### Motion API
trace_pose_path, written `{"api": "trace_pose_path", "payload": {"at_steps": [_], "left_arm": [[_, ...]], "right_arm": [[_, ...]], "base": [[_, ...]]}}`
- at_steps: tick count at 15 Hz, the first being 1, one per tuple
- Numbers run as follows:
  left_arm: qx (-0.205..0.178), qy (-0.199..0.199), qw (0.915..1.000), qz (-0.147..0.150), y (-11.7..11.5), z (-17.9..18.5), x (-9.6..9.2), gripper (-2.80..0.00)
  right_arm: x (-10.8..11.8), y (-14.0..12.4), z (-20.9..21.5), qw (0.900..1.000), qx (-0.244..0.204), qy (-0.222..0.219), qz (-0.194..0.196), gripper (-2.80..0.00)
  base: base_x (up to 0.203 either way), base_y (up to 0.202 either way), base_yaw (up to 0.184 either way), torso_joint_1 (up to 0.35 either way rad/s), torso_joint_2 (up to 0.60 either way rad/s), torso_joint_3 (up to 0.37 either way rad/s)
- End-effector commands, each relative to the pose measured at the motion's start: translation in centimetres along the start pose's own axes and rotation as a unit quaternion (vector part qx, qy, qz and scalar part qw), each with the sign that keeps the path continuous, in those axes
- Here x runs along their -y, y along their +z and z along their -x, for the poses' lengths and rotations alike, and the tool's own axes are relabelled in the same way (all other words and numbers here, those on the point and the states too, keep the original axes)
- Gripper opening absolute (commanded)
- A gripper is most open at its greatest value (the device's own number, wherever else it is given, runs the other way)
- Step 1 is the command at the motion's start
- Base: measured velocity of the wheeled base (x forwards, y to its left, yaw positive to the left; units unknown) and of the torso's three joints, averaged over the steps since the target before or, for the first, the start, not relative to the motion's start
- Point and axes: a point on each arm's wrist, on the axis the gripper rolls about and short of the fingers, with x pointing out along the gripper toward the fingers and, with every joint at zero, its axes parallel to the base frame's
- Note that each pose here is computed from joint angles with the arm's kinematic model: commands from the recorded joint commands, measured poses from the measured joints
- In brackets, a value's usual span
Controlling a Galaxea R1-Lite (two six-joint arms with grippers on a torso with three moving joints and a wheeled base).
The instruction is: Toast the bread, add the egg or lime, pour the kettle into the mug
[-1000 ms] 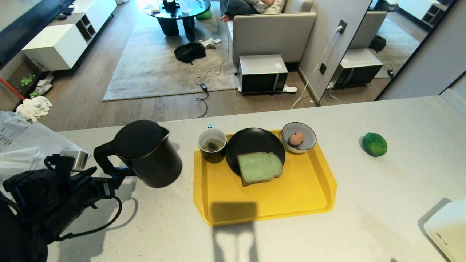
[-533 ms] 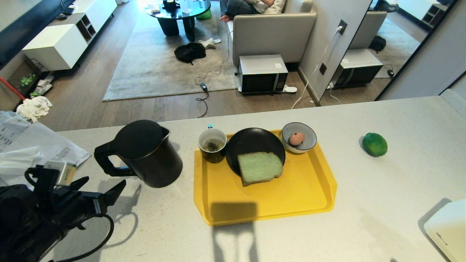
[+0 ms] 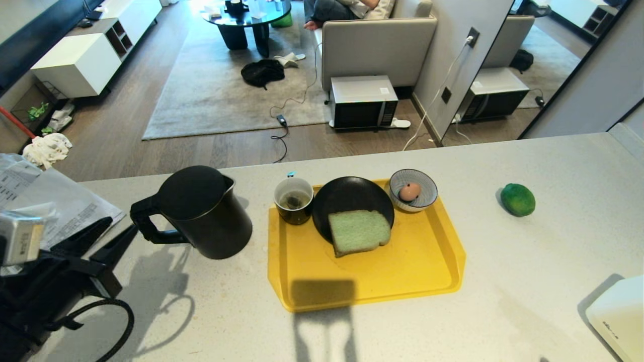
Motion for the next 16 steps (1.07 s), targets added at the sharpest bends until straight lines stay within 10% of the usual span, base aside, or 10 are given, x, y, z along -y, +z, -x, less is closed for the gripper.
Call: {"api": "trace_pose_path", "payload": {"at_steps": [1, 7, 16], "left_arm": [[0.074, 0.012, 0.9971, -0.016, 2.5, 1.9, -0.1, -2.80], [0.181, 0.040, 0.9818, -0.039, 6.0, 6.9, -0.1, -2.80], [0.037, 0.011, 0.9953, -0.088, 1.3, 15.4, 1.9, -2.80]], "right_arm": [[0.0, 0.0, 0.0, 1.000, -0.001, 0.000, 0.000, -2.80], [0.0, 0.0, 0.0, 1.000, -0.001, 0.000, 0.000, -2.80], [0.0, 0.0, 0.0, 1.000, -0.001, 0.000, 0.000, -2.80]], "base": [[0.000, 0.000, 0.000, 0.000, 0.00, 0.000], [0.000, 0.000, 0.000, 0.000, 0.00, 0.000], [0.000, 0.000, 0.000, 0.000, 0.00, 0.000]]}}
